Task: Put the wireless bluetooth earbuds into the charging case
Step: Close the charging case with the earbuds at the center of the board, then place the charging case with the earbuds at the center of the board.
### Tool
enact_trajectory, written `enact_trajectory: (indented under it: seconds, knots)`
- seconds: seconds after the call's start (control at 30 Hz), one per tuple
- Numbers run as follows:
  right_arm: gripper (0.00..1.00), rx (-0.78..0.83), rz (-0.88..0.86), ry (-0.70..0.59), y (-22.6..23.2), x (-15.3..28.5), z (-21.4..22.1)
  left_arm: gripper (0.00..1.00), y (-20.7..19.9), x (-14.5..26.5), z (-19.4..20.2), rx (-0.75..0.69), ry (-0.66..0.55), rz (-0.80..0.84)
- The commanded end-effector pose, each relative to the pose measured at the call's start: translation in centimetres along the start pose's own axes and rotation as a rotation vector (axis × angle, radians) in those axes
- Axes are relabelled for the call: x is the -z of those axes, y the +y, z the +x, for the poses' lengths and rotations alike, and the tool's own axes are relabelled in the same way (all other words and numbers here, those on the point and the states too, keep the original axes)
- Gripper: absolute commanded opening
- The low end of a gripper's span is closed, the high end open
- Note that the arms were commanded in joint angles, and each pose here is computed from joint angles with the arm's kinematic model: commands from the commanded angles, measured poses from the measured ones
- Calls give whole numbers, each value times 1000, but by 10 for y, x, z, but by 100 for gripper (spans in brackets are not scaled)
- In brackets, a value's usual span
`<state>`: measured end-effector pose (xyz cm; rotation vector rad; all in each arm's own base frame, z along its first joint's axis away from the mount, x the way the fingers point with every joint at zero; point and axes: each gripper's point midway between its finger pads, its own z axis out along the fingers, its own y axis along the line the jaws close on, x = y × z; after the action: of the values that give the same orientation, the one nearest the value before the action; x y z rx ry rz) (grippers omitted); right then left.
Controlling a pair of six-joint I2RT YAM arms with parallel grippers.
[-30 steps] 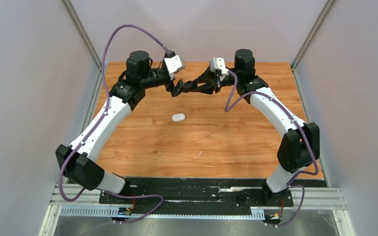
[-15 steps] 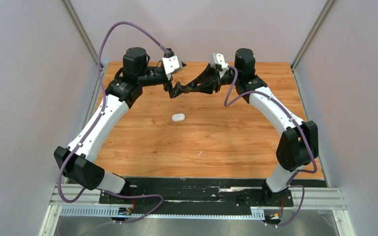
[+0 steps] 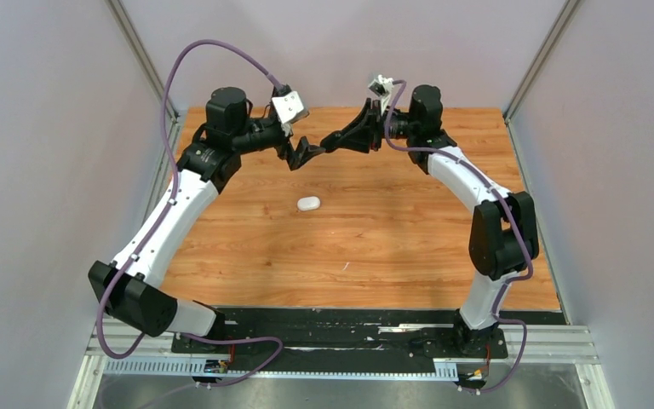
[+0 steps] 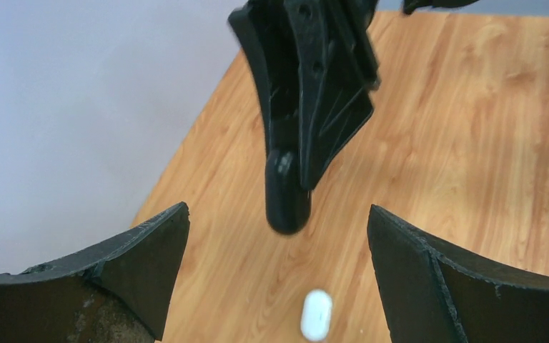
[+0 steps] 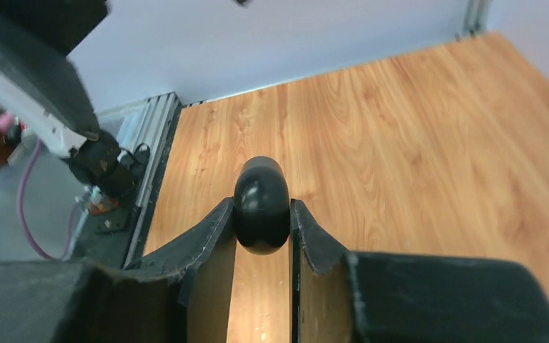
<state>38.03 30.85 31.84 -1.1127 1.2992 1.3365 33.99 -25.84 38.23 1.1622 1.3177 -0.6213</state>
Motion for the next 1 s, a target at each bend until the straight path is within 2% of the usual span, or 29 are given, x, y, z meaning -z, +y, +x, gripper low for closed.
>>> enact_trajectory:
  seconds: [0.0,0.1,0.17,0.4,0.63,0.73,0.8,0.83,0.87,0.9,0.93,0.97]
  knots:
    - [0,-467,299,14,-49,30,50,100,33,10,37,84,141,-227]
    - [0,-745,434,24,-63,50,108,100,41,16,69,166,256,-314]
    - [0,-841,506,48,-72,58,141,100,42,20,90,246,327,-358]
    - [0,-984,547,146,-75,49,199,100,32,38,157,474,485,-456]
    - [0,-1091,576,233,-64,45,247,100,28,49,192,535,579,-494]
    - [9,-1120,600,250,-63,47,261,100,26,49,198,547,588,-495]
    - [12,-1131,630,265,-65,49,270,100,24,48,203,561,596,-492]
    - [27,-1111,635,277,-69,50,273,100,23,45,209,576,607,-482]
    - [37,-1097,637,282,-71,50,275,100,22,43,213,584,614,-474]
    - [53,-1082,640,286,-73,51,274,100,22,42,214,589,619,-472]
    - [87,-1066,635,285,-75,52,269,100,24,40,215,595,621,-468]
    - [98,-1044,618,280,-75,53,260,100,25,40,217,599,623,-468]
